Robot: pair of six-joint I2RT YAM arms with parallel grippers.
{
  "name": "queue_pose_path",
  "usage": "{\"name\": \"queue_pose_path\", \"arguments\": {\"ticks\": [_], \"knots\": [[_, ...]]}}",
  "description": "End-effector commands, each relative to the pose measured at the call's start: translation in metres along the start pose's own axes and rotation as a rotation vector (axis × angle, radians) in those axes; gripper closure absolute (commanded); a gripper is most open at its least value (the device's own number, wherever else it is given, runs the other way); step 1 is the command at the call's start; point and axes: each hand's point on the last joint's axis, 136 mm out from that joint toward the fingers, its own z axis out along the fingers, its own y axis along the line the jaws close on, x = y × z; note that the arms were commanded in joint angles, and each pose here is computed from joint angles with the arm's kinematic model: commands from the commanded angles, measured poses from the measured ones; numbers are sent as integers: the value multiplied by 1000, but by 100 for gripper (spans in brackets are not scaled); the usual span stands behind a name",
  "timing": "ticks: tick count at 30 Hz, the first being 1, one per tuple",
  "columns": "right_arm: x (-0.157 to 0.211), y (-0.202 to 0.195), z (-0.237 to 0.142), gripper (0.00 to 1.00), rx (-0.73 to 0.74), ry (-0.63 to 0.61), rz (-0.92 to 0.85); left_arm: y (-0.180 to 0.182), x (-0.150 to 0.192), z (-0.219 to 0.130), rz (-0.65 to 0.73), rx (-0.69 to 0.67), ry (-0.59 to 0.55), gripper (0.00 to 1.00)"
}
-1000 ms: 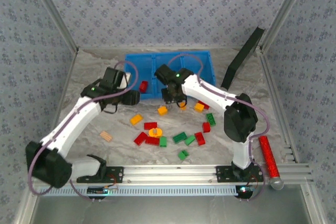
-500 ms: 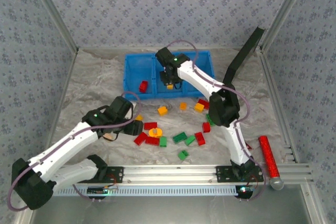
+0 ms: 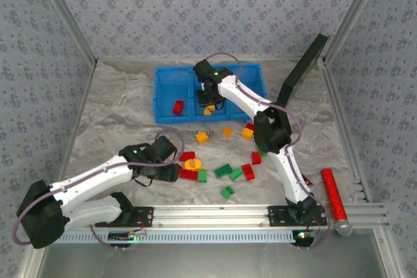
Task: Sort the legos into containers by color
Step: Place the lego in the container, then pick up the lego from the middle-left of the table.
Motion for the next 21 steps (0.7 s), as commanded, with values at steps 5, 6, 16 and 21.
{"name": "queue_pose_path", "arguments": {"ticks": [5, 6, 16, 21], "knots": [[-8, 5, -12, 56, -49, -26, -21, -5, 1, 18, -2, -25, 16, 30], [-9, 5, -16, 56, -52, -32, -22, -7, -1, 19, 8, -27, 17, 30], [6, -8, -79, 51, -22, -83, -31, -15, -1, 42, 44, -30, 57, 34], [37, -27, -108, 50, 16, -76, -7, -18, -1, 50, 66, -22, 69, 42]]}}
